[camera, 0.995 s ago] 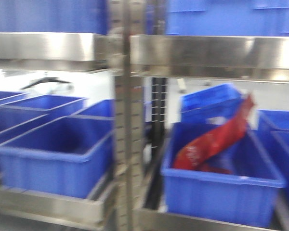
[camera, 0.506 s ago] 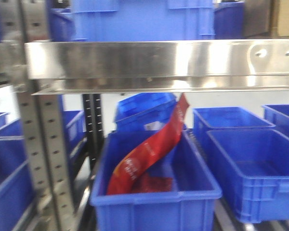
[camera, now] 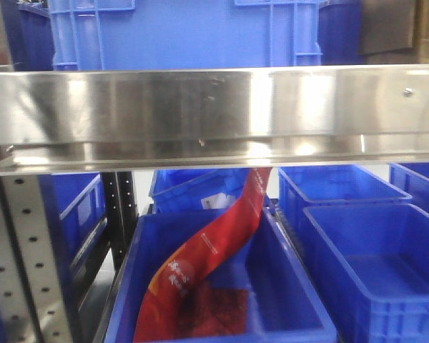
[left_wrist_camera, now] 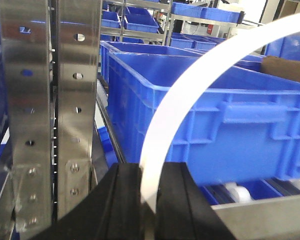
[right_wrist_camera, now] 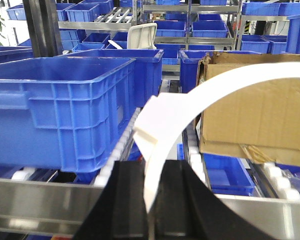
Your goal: Grab PVC pipe and place in blue bin
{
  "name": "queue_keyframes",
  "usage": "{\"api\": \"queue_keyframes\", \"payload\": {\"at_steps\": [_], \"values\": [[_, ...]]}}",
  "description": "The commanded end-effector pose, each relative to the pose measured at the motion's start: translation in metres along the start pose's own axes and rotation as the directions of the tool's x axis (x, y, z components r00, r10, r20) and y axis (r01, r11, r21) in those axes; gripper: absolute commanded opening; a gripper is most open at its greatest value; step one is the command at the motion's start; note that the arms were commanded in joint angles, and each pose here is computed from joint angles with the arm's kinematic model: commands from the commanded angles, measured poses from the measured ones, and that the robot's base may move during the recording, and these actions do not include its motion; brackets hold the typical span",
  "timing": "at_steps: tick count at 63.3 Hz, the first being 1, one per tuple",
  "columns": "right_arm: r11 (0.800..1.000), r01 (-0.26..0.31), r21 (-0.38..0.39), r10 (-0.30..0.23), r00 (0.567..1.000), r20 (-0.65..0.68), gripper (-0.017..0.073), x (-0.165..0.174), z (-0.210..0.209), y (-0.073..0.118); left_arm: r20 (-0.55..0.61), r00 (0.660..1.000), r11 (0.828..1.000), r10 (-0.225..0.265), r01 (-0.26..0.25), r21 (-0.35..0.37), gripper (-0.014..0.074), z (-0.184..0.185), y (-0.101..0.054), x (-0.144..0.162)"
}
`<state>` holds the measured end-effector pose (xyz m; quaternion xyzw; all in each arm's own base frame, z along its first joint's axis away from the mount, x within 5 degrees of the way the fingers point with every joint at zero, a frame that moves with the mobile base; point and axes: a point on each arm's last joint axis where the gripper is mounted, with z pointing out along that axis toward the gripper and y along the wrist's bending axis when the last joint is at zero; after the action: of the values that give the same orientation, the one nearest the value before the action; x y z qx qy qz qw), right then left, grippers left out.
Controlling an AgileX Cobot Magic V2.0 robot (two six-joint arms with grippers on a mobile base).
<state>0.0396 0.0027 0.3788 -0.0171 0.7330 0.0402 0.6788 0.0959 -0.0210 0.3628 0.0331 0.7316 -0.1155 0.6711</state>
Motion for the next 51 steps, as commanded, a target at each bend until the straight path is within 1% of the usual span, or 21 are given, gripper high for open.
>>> {"api": "queue_keyframes", "payload": {"at_steps": [1,51], "values": [[1.000,0.012,0.004,-0.012,0.999,0.031,-0.0167,-0.0047,-0.0004,-0.0003,0.026,1.000,1.000,0.001,-0.001,0.001,-0.0111,-0.0010,-0.0001,-0.0025],[1.000,0.012,0.004,-0.012,0.999,0.035,-0.0167,-0.0050,-0.0004,-0.0003,0.026,1.000,1.000,0.001,-0.001,0.001,-0.0111,-0.0010,-0.0001,-0.0025]]}}
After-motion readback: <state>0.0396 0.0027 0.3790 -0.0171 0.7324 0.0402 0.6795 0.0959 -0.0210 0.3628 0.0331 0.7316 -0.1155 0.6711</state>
